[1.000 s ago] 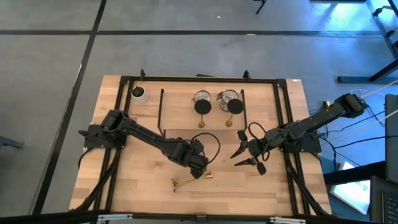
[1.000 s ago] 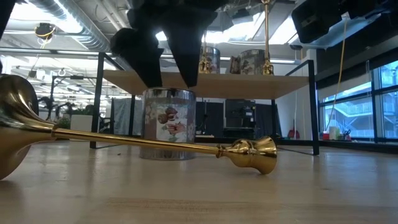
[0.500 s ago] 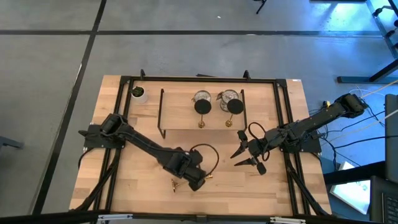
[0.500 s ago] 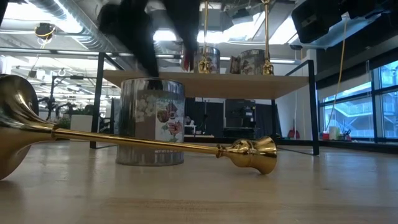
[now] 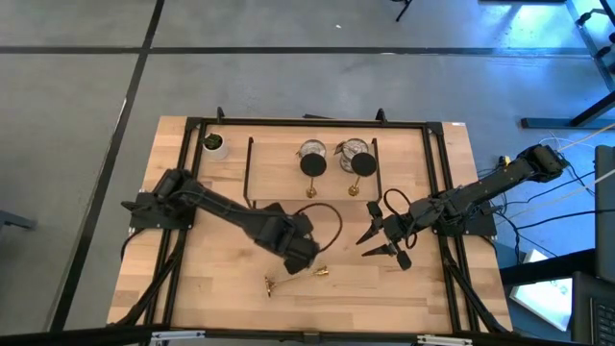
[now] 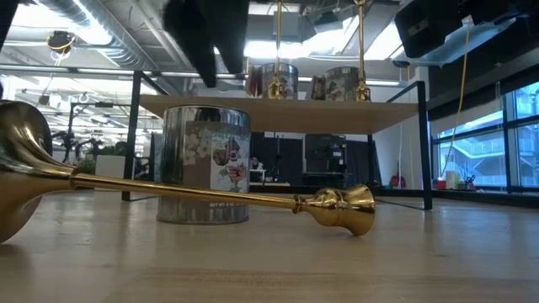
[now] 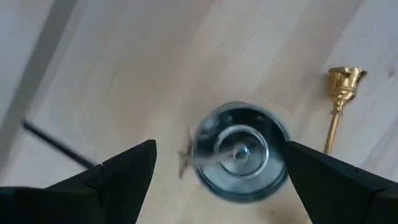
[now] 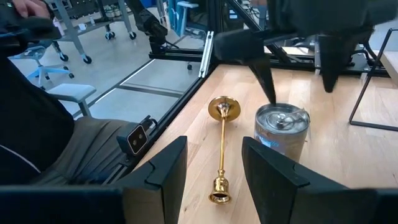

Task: Pick & Place candle stick holders
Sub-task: Put the silver scented candle on the shelf

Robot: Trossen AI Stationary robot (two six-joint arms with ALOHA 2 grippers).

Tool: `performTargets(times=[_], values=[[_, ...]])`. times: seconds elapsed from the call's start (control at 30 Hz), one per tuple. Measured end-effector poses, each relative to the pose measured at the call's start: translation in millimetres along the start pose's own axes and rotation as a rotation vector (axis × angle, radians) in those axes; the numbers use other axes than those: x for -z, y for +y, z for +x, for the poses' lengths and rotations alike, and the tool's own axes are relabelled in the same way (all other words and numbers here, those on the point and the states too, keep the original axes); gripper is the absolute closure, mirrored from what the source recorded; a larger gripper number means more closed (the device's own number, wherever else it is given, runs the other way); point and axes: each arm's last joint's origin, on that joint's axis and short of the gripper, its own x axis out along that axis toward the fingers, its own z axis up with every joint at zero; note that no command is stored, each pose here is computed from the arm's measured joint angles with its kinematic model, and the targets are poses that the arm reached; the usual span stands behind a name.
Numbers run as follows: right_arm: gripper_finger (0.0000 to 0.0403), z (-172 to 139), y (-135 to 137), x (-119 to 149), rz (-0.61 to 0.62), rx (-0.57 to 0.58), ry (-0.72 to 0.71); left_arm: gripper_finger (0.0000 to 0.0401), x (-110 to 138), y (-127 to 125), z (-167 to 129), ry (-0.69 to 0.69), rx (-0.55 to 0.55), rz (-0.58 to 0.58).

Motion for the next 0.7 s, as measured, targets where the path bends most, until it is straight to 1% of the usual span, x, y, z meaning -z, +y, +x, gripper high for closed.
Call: performTargets(times=[0.1,0.17,0.2,0.23,0.3,0.33,0.43,0.6,0.7], values=[[0.0247,0,0,0,0.000,0.001,0.004,0.0052,-4,-1,1,0.008,0.056,0.168],[0.0247,0,0,0,0.000,0.001,0.005,0.0052,0,-6,0,0.041,0.125,0.358],[0.0247,0,0,1,0.000,0.001,0.007,0.0052,3,-8,-1,0.046,0.144,0.454],[0.0247,0,0,1,0.000,0.001,0.007,0.0052,6,-10,-2,0.053,0.148,0.525],[0.0247,0,0,1,0.000,0.001,0.007,0.0052,11,-11,-4,0.079,0.168,0.648],[0.0247,0,0,1,0.000,0.001,0.007,0.0052,11,-10,-4,0.095,0.178,0.692],[0.0247,0,0,1,0.000,0.001,0.007,0.0052,7,-7,-2,0.088,0.182,0.764],[0.0247,0,0,1,0.000,0.001,0.007,0.0052,-9,-7,1,-0.001,0.248,0.785],[0.0247,0,0,1,0.000,0.001,0.007,0.0052,-16,-5,3,-0.016,0.294,0.791]])
